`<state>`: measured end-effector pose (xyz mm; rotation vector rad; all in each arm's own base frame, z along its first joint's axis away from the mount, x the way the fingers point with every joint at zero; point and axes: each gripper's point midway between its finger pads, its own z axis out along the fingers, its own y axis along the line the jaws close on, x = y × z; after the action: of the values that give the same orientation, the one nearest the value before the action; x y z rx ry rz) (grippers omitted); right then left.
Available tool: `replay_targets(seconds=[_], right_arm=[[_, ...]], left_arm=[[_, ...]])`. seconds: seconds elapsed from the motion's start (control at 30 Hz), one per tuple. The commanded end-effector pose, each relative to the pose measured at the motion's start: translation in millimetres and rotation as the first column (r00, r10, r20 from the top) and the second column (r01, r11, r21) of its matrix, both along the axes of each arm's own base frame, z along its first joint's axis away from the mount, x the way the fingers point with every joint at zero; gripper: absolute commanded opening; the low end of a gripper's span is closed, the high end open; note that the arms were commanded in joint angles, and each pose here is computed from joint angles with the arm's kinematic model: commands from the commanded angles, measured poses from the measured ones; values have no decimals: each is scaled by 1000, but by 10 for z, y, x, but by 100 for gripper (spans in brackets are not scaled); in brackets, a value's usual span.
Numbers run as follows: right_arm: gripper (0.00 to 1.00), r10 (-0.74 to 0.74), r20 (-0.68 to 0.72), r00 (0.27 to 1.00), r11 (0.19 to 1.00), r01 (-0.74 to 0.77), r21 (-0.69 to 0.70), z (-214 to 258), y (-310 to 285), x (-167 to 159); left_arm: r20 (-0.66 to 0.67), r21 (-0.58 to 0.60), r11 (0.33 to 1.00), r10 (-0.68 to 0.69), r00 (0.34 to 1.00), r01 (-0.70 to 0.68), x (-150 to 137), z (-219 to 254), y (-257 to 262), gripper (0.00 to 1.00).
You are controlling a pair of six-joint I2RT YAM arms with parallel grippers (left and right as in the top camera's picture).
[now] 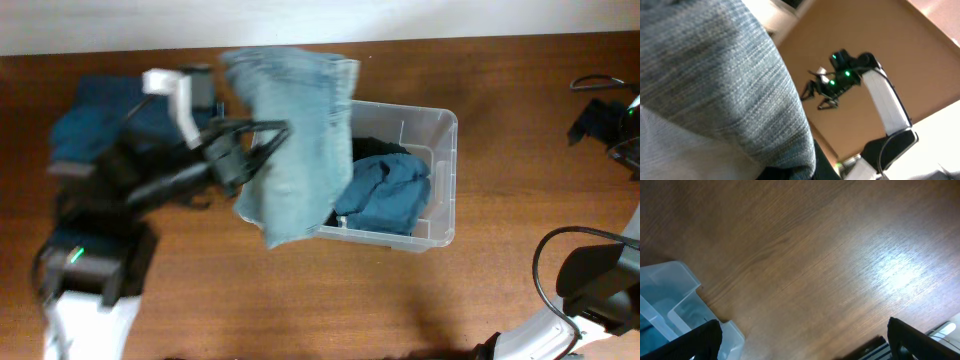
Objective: Pack container
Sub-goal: 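Lift the light blue jeans and carry them over the bin, then lower the light blue jeans into the bin and release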
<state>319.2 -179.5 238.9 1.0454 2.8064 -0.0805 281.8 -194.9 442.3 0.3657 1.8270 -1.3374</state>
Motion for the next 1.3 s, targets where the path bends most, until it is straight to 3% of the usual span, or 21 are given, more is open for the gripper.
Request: replay_targets(seconds=[0.0, 0.2, 0.37, 0.63, 0.87, 1.1, 1.27], right_arm=[[99, -12, 3, 1000, 1000, 12, 3, -2, -1, 2], [98, -12, 3, 1000, 1000, 12, 3, -2, -1, 2], [98, -12, 3, 1000, 1000, 12, 3, -2, -1, 2], [99, -12, 3, 1000, 1000, 12, 3, -2, -1, 2], [98, -11, 3, 1000, 1000, 11, 3, -2, 0, 3], [99, -12, 3, 1000, 1000, 12, 3, -2, -1, 2], [99, -12, 3, 1000, 1000, 12, 3, -2, -1, 2]], left_arm=[[41, 10, 994, -106, 993, 106, 209, -95, -442, 1], [14, 16, 980, -201, 980, 201, 571, -544, -980, 1], [-43, 27, 958, -285, 957, 287, 467, -817, -1360, 1], [28, -72, 924, -375, 927, 376, 140, -443, -1710, 1], [80, -121, 912, -384, 920, 391, 74, -112, -1735, 1], [-146, -26, 965, -263, 954, 262, 360, -730, -1762, 1], [-172, -21, 962, -271, 947, 272, 412, -886, -1865, 1]])
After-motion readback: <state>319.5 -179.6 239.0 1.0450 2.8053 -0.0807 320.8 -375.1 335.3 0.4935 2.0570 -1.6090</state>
